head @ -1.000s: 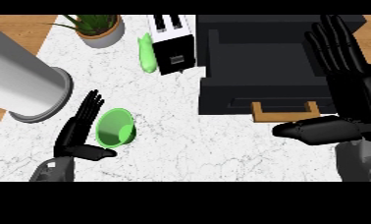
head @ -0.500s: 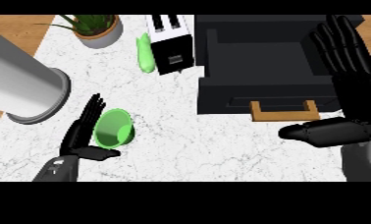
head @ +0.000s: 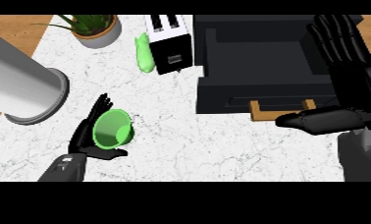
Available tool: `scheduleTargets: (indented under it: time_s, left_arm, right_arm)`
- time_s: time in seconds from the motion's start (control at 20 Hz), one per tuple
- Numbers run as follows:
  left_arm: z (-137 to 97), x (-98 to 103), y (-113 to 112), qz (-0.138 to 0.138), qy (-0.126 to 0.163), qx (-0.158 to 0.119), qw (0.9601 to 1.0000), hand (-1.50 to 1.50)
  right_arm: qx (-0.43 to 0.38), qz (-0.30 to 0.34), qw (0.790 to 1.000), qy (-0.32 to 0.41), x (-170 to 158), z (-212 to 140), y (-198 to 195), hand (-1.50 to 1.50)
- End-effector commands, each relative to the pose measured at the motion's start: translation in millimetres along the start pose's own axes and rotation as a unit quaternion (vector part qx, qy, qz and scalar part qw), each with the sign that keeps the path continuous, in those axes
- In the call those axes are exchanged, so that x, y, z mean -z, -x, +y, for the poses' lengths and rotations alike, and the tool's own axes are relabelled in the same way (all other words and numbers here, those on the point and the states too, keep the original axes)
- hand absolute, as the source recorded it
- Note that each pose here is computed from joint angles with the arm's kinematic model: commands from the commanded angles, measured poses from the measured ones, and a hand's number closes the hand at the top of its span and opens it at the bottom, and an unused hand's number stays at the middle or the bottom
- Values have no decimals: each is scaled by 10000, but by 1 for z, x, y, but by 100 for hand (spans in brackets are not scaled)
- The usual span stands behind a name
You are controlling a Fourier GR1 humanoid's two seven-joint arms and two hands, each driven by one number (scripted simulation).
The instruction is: Pick up the cup, place it into the drawer and close the drawer
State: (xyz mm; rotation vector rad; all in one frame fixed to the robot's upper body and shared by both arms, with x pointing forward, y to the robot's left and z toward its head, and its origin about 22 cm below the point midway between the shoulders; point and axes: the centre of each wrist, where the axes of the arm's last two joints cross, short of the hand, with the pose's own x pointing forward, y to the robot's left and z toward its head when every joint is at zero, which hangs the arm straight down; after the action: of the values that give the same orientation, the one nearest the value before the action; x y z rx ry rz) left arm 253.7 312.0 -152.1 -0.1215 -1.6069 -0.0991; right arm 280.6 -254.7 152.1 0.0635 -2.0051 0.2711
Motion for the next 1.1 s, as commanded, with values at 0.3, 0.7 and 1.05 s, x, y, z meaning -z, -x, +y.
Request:
scheduleTargets:
  time_s: [0.3, 0.7, 1.05]
  left_arm:
    - [-21, 9, 3, -455, 502, -798, 9945, -150]
    - [-27, 29, -9, -1551, 82, 11, 9879, 150]
    - [-25, 34, -13, -2004, -1112, 145, 9733, 150]
  right_arm:
    - [-16, 31, 10000, 19, -8, -4, -6, -150]
    - [-1, -41, 10000, 58, -2, -10, 0, -150]
    - [-25, 7, 10000, 70, -8, -20, -11, -150]
